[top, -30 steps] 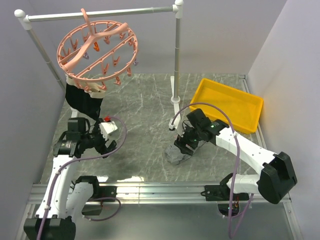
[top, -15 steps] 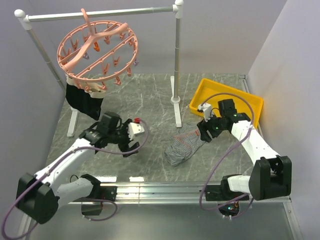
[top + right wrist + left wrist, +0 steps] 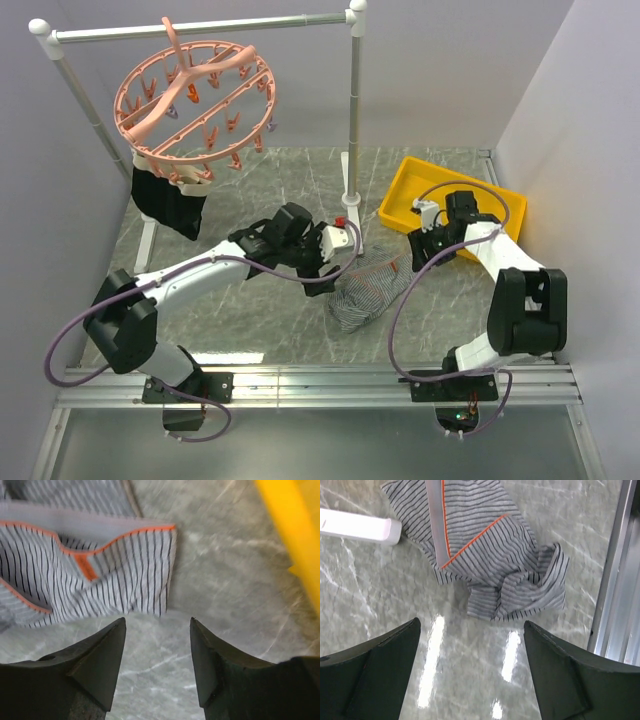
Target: Clip the underwear to the hanger
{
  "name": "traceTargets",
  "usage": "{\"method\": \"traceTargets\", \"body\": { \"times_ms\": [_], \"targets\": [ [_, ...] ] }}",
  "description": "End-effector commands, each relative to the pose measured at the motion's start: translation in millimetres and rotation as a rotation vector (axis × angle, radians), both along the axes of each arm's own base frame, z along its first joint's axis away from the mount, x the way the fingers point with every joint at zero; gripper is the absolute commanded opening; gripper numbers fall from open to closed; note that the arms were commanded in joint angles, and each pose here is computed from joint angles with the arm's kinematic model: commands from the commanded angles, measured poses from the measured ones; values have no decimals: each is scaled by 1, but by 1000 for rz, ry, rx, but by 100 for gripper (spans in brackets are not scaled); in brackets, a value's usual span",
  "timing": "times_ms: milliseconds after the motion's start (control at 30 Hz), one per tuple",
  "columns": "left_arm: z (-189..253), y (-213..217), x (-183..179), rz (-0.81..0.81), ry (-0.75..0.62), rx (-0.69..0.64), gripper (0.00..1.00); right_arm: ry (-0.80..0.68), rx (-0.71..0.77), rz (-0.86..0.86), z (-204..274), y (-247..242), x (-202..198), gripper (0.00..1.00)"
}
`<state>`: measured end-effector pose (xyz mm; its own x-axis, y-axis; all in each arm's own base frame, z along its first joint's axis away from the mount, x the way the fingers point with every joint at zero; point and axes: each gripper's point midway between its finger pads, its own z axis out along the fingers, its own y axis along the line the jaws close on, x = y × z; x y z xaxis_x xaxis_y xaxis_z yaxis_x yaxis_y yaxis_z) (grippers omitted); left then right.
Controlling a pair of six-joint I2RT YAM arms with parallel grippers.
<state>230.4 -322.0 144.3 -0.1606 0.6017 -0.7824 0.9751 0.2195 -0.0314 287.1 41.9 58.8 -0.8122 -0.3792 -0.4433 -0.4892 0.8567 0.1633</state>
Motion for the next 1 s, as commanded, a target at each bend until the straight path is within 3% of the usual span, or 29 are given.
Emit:
{"method": "traceTargets", "body": {
  "times_ms": [0, 233, 467, 500, 633, 833, 967],
  "targets": [
    [24, -29, 8, 11, -67, -77, 90, -96, 33, -84, 19, 2, 43, 61],
    [33, -34, 16, 69, -59, -102, 91, -64, 24, -96, -5, 12, 50, 57],
    [35, -20, 1, 24, -80, -87, 91, -11, 42, -57, -26, 26, 47, 49],
    [32, -18, -1, 15, -78, -82, 91, -2, 40, -44, -27, 28, 44, 46],
    [26, -11, -16, -58, -89, -77, 91, 13, 93, -11, -15, 39, 37, 0],
    [33, -37, -23, -104, -136, -84, 79, -62, 188, -23, 29, 52, 25, 0],
    [22, -69, -39, -131, -189, -72, 72, -45, 169, -50, 21, 47, 12, 0]
  ]
}}
